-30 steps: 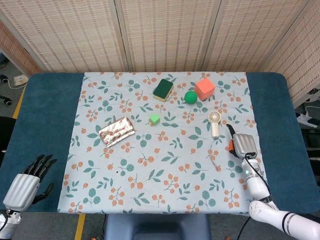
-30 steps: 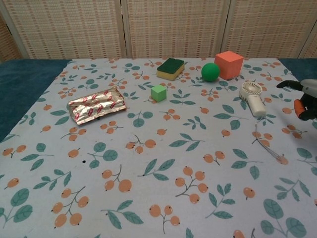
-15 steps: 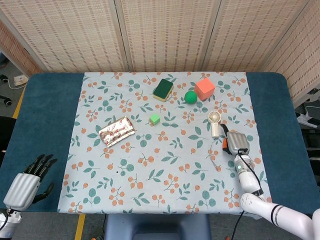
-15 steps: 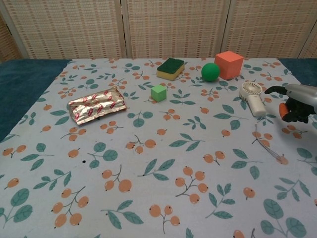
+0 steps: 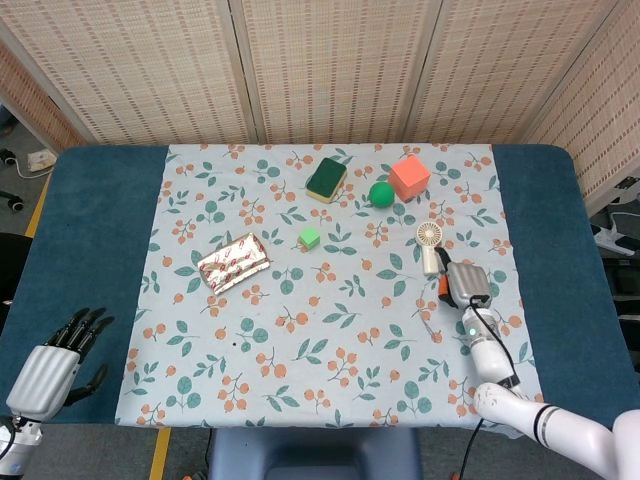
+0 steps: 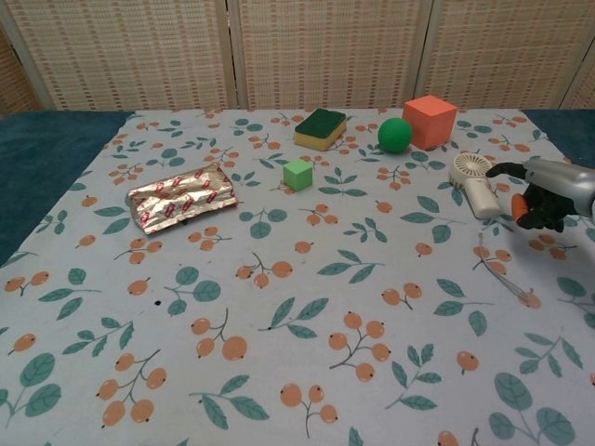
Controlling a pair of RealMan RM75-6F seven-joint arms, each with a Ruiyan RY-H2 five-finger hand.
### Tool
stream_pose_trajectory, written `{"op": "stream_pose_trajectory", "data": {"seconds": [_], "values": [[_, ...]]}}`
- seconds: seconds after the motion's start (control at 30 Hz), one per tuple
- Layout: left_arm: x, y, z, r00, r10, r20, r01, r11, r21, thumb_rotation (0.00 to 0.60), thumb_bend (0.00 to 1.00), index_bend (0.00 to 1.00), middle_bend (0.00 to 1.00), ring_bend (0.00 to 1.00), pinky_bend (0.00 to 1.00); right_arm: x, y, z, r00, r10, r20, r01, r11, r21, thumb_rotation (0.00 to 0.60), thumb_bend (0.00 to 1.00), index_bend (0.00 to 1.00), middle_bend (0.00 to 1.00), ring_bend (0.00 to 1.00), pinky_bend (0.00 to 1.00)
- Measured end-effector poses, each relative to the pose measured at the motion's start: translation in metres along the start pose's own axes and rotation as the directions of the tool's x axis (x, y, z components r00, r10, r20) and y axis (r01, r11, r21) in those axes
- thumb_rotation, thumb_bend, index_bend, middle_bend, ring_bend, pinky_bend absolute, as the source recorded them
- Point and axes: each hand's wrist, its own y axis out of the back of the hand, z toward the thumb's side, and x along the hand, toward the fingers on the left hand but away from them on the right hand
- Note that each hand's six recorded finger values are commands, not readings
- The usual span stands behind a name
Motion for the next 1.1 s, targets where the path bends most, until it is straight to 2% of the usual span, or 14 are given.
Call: {"op": "stream_pose_trajectory", "data": {"seconds": [1.1], "values": [[-0.0001, 0.0008, -0.0005, 1.0, 0.0, -0.001, 0.0, 1.0, -0.004, 0.6, 0.39, 0.13, 0.07, 0.05, 0.29, -0.0054, -0.0053, -0.0019, 1.0, 0.019, 0.009, -0.018, 1.0, -0.023, 0.6, 0.81, 0.09, 0.82, 0.73, 0.65]]}}
